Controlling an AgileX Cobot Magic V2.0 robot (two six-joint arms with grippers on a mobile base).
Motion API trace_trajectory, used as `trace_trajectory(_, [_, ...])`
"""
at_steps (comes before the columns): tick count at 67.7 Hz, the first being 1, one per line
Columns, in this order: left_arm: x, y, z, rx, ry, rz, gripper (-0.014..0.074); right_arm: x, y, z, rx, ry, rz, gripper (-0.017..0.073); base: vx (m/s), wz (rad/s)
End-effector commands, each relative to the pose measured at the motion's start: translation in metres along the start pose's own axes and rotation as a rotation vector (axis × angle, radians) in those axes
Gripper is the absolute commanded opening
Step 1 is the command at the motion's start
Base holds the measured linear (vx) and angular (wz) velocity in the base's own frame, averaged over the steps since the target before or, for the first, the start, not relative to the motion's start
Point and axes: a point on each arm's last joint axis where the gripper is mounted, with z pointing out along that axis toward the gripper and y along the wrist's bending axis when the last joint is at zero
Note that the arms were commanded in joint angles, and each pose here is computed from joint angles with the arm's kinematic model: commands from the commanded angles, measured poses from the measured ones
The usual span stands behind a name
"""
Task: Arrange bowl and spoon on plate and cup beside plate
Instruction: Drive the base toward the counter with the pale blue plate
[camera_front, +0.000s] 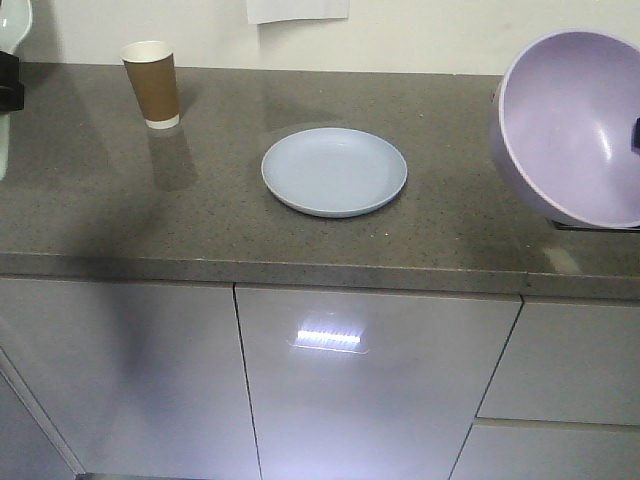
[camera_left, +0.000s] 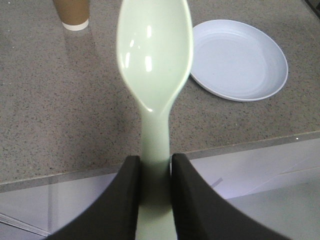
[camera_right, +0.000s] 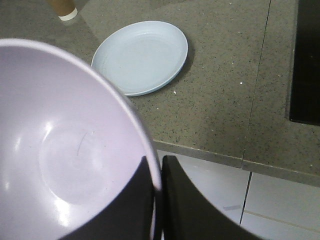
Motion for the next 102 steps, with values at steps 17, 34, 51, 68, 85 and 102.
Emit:
trace_trajectory(17, [-0.0103, -0.0055, -0.0164, 0.013, -0.108, 0.001, -0.0007, -0.0113, 0.0072, -0.0129, -0.010, -0.106, -0.012, -0.0006, 0.08, 0.04])
trace_trajectory(34, [-0.0103, -0.0055, -0.0164, 0.013, -0.108, 0.001, -0.0007, -0.0113, 0.0072, -0.0129, -0.010, -0.106, -0.012, -0.0006, 0.06, 0.01])
trace_trajectory(51, [-0.0103, -0.0055, -0.0164, 0.013, -0.108, 0.001, -0.0007, -0.0113, 0.0072, -0.0129, -0.010, -0.106, -0.012, -0.0006, 0.05, 0.00])
trace_trajectory(68, [-0.0103, -0.0055, -0.0164, 0.013, -0.108, 0.001, -0.0007, -0.0113, 0.0072, -0.0129, -0.010, -0.106, -0.012, -0.0006, 0.07, 0.00])
trace_trajectory(85, [-0.0103, -0.0055, -0.0164, 0.013, -0.108, 0.001, -0.0007, -0.0113, 0.0072, -0.0129, -0.010, -0.106, -0.012, -0.0006, 0.08, 0.00])
trace_trajectory(102, [-0.0103, -0.0055, -0.0164, 0.013, -0.108, 0.001, -0.0007, -0.0113, 0.0072, -0.0129, -0.010, -0.106, -0.012, -0.0006, 0.08, 0.00])
